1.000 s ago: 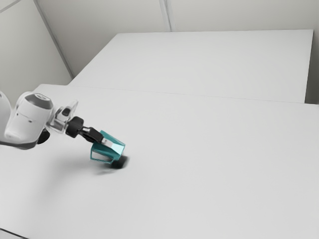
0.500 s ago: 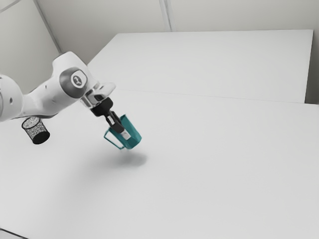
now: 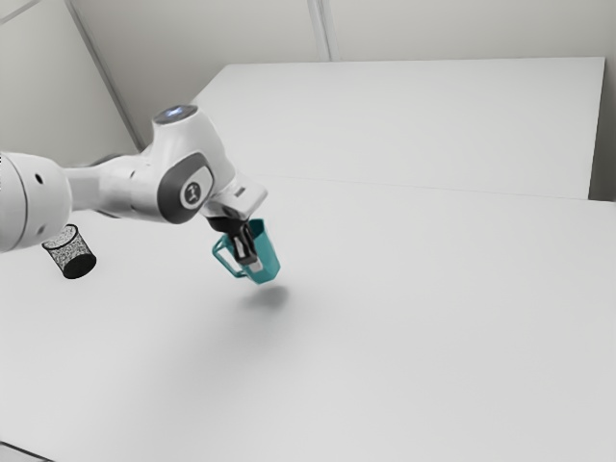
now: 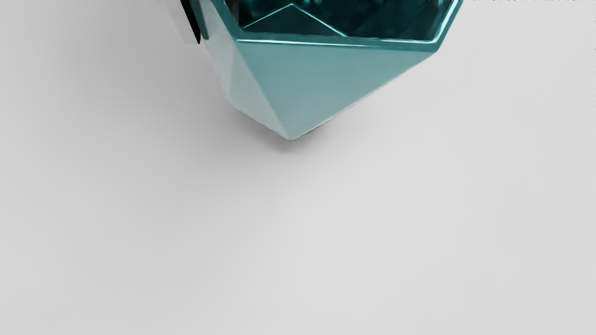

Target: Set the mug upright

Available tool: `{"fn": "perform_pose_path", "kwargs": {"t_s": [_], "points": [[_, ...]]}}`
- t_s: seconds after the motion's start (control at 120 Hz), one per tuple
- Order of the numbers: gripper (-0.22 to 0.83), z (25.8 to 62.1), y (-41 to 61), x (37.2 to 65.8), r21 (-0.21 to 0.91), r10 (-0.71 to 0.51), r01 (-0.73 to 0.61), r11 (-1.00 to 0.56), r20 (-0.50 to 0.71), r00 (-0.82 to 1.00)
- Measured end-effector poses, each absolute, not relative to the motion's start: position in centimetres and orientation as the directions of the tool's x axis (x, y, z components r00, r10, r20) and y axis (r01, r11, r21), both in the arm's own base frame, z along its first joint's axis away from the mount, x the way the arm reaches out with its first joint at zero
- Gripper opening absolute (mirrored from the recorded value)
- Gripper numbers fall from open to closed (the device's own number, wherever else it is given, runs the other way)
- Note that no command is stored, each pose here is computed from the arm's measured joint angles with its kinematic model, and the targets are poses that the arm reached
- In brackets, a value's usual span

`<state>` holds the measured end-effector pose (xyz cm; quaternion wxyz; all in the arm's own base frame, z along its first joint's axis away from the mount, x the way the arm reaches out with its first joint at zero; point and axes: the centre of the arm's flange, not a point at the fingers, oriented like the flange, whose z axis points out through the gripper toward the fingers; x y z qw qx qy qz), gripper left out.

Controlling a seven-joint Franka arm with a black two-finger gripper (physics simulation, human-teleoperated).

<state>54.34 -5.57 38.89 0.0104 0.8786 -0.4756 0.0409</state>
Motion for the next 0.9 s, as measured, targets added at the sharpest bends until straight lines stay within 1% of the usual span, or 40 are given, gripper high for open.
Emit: {"fn": "perform_pose_path", "kwargs": {"t_s": [0.217,0.358,0.633,0.9], "points": [[-0.16,36.8,-0.4,54.3,-0.053,-0.76,-0.758,-0.65,0.086,0.645],[-0.16,36.1,2.1,53.5,-0.063,-0.717,-0.714,-0.697,0.092,0.691],[-0.16,36.0,1.4,53.0,-0.092,-0.711,-0.705,-0.703,0.092,0.697],[-0.17,35.4,-1.7,52.9,-0.089,-0.728,-0.723,-0.685,0.085,0.68]]}}
